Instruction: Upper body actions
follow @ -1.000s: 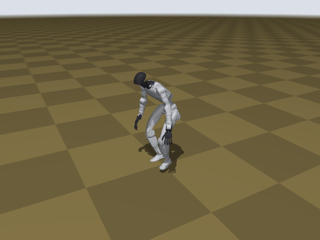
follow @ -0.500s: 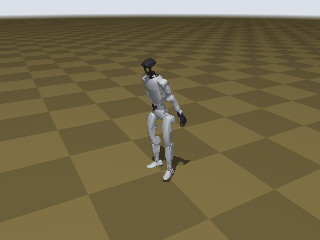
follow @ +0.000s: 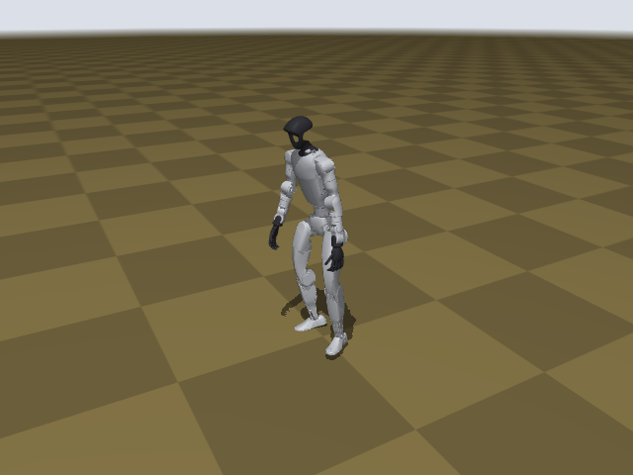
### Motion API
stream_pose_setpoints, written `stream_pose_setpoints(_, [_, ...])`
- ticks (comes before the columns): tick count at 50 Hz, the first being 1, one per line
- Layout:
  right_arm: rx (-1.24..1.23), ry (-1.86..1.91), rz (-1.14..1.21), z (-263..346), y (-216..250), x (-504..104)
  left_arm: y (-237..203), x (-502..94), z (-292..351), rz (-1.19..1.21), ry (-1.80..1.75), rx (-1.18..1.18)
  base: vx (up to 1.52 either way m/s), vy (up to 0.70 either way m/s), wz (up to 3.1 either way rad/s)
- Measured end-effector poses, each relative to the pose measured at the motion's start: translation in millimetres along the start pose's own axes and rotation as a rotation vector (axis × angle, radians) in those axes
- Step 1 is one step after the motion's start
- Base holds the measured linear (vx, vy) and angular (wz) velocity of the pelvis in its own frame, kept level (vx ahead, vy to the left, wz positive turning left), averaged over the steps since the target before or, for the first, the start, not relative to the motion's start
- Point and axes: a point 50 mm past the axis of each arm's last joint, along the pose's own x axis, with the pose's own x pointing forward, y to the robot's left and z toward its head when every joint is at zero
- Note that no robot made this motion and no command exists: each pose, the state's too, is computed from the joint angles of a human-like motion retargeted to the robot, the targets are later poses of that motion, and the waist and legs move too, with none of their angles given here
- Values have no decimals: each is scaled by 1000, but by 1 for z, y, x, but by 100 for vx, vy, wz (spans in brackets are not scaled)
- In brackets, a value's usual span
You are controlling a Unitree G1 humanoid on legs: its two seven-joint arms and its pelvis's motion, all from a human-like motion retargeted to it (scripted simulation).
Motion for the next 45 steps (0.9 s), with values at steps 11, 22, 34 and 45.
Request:
stream_pose_setpoints(11, [-205,-438,-240,147,-95,-3,53,-14,181,137,-485,244,-28,0,-25])
stream_pose_setpoints(22, [-234,-635,-437,216,-150,-34,87,-74,298,322,-820,315,-15,-7,-8])
stream_pose_setpoints(34, [-220,-498,-413,173,-130,-16,98,-47,246,337,-662,281,4,1,1])
stream_pose_setpoints(45, [-149,11,-268,-7,-52,-5,38,2,52,160,-187,33,13,2,4])
